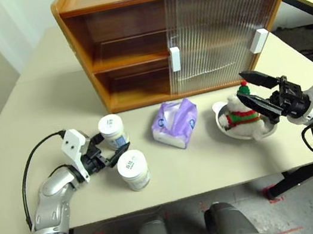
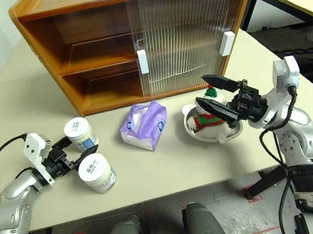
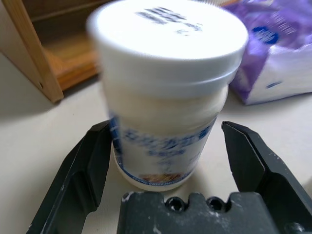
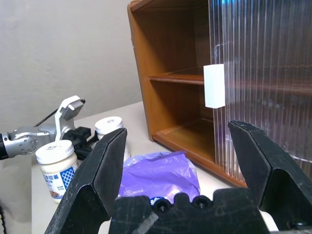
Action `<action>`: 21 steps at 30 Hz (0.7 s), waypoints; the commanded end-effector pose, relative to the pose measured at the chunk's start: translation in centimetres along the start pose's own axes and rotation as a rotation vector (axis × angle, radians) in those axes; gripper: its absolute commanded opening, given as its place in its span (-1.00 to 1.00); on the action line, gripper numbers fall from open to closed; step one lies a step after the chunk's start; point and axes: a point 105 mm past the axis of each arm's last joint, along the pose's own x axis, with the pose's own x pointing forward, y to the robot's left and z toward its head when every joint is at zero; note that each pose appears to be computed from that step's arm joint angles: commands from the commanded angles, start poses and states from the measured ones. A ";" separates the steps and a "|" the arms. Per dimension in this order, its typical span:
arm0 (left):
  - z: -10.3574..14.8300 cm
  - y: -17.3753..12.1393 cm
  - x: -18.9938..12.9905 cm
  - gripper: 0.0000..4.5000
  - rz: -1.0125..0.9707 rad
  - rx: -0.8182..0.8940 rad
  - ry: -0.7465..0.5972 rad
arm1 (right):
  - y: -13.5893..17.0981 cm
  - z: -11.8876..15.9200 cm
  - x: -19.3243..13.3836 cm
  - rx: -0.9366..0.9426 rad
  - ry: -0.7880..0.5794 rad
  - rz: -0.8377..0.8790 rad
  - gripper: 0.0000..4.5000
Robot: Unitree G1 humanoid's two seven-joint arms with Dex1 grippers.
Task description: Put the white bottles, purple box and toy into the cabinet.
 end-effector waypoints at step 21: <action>-1.2 0.2 1.8 0.38 0.051 -0.040 0.006 | 0.1 0.6 0.0 -0.032 0.009 0.001 1.00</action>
